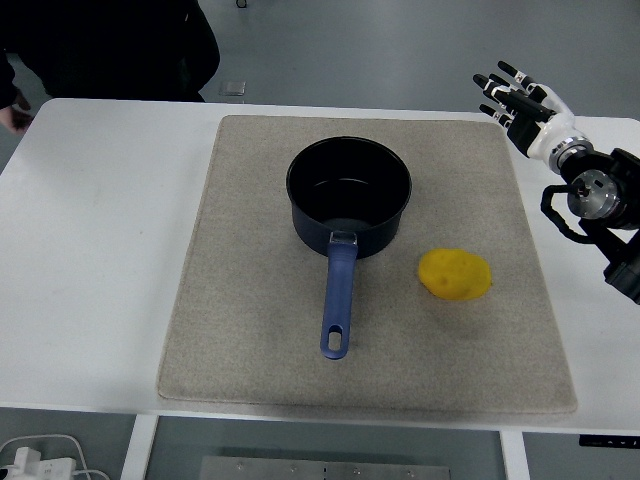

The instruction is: Put the potato in the blue pot

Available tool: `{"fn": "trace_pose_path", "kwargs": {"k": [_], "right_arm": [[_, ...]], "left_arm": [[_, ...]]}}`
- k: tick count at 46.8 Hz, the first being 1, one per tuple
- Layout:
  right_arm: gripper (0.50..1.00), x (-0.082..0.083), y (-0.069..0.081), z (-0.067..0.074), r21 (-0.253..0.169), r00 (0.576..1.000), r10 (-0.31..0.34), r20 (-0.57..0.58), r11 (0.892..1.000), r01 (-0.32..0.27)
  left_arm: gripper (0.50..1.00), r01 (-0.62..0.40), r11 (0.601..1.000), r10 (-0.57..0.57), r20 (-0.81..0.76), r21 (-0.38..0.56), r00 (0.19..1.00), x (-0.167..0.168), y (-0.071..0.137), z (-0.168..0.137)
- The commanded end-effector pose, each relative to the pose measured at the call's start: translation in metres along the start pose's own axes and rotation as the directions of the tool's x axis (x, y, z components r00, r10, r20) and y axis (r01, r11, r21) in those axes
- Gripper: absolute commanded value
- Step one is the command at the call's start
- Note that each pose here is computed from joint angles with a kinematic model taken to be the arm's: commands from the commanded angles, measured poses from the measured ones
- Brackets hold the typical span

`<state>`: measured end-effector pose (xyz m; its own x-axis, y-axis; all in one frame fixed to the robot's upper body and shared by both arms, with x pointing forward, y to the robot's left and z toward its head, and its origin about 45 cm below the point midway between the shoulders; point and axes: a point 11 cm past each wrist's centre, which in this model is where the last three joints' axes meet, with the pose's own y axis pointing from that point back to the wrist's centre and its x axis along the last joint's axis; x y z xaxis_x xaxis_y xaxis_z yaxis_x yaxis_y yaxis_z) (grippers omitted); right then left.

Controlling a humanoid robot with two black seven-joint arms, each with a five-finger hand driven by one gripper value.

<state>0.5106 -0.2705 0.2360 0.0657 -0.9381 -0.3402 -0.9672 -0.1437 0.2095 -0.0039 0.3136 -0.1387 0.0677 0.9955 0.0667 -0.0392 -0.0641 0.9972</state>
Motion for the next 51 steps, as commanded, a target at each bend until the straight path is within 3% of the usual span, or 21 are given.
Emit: {"fn": "trace_pose_path", "kwargs": {"k": [1, 41, 46, 51], "right_arm": [[0.932, 0.000, 0.000, 0.000, 0.000, 1.000, 0.000, 0.000, 1.000, 0.000], [0.934, 0.007, 0.002, 0.000, -0.003, 1.000, 0.007, -0.011, 1.000, -0.007], [0.934, 0.006, 0.003, -0.001, -0.002, 1.000, -0.015, -0.012, 1.000, 0.015], [0.932, 0.019, 0.008, -0.002, -0.001, 0.999, -0.042, -0.009, 0.999, 0.042]], "left_arm": [[0.996, 0.003, 1.000, -0.003, 0.008, -0.001, 1.000, -0.001, 0.000, 0.000], [0.996, 0.014, 1.000, -0.014, 0.006, -0.001, 1.000, -0.002, 0.000, 0.001], [0.996, 0.014, 1.000, -0.014, 0.005, -0.001, 1.000, -0.002, 0.000, 0.001], [0.996, 0.017, 1.000, -0.017, 0.003, -0.002, 1.000, -0.003, 0.000, 0.001]]}}
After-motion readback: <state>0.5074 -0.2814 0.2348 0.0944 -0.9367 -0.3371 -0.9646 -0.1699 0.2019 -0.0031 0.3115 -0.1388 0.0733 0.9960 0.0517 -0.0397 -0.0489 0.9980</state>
